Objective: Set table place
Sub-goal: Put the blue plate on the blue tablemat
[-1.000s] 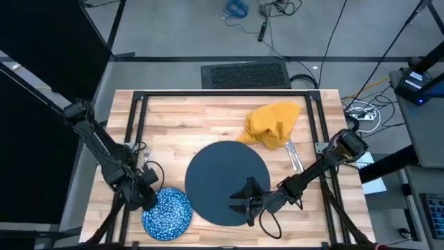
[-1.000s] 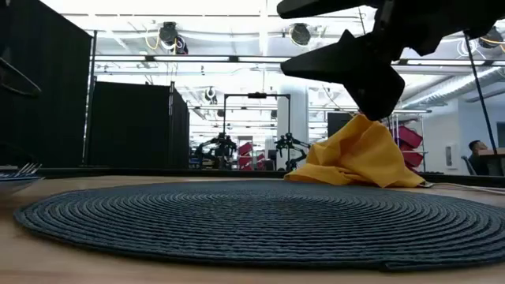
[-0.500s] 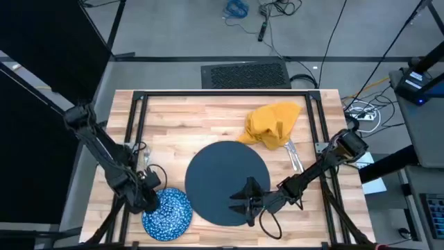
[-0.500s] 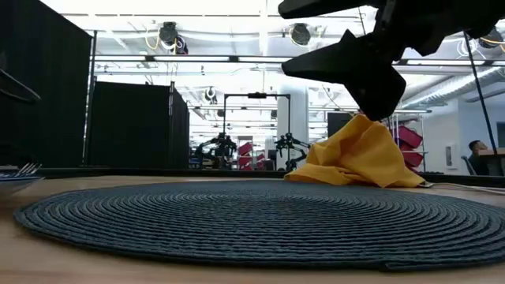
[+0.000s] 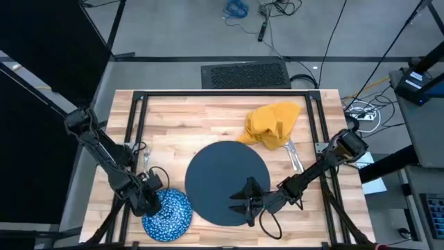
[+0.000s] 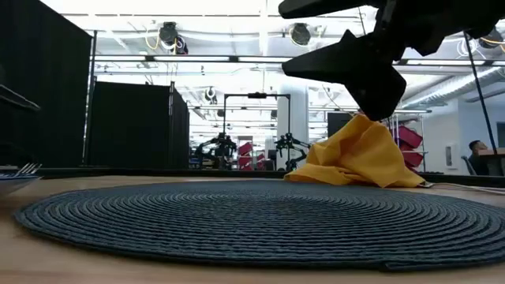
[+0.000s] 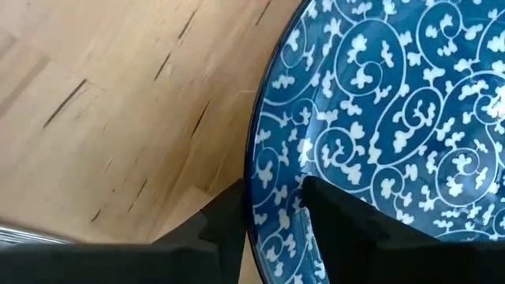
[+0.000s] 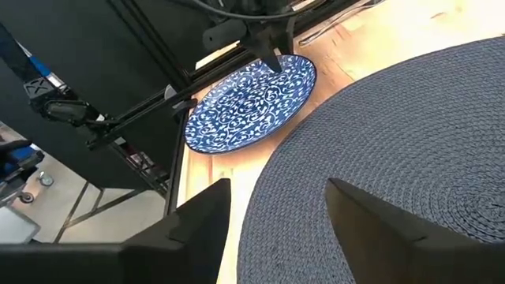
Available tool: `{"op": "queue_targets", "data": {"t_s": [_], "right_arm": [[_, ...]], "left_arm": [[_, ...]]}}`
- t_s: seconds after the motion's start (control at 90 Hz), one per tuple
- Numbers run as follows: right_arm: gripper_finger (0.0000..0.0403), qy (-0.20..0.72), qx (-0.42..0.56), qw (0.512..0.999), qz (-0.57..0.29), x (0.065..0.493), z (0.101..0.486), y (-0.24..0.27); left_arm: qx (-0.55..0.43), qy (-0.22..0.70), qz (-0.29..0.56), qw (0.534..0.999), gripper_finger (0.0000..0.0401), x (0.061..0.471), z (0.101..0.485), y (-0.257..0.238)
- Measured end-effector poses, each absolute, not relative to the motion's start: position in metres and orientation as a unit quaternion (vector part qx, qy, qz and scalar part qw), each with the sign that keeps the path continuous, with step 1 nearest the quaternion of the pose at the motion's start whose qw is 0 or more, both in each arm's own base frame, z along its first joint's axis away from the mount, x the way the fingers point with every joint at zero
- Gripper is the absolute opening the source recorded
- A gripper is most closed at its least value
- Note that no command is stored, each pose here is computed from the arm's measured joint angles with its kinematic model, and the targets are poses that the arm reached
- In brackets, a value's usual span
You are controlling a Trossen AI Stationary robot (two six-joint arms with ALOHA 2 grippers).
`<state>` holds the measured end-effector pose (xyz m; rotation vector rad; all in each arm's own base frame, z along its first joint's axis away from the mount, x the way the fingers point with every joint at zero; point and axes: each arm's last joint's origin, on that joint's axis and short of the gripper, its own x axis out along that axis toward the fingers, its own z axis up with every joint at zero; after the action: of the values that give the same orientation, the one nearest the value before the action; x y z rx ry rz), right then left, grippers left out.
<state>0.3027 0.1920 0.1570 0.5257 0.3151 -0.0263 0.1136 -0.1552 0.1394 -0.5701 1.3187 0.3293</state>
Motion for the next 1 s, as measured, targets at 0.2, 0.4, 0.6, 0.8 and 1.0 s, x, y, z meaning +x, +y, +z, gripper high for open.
{"op": "queue_targets", "data": {"t_s": [0.2,0.4,0.6,0.8,1.0], "right_arm": [[0.0201,0.154,0.259,0.953,-0.014,0.303,0.157,0.192],[0.0201,0.155,0.258,0.953,-0.014,0.303,0.157,0.192],[0.0201,0.154,0.258,0.954,-0.015,0.303,0.157,0.192],[0.0201,0.154,0.258,0.954,-0.015,0.303,0.157,0.192],[0.0201,0.155,0.258,0.954,-0.016,0.303,0.157,0.191]], "left_arm": [[-0.259,0.598,0.146,0.744,0.0016,0.117,0.142,-0.151],[-0.252,0.581,0.158,0.758,0.0002,0.120,0.148,-0.142],[-0.250,0.549,0.173,0.779,0.0002,0.125,0.154,-0.130],[-0.226,0.536,0.211,0.786,0.0002,0.131,0.154,-0.115],[-0.219,0.519,0.202,0.801,0.0002,0.143,0.156,-0.108]]}}
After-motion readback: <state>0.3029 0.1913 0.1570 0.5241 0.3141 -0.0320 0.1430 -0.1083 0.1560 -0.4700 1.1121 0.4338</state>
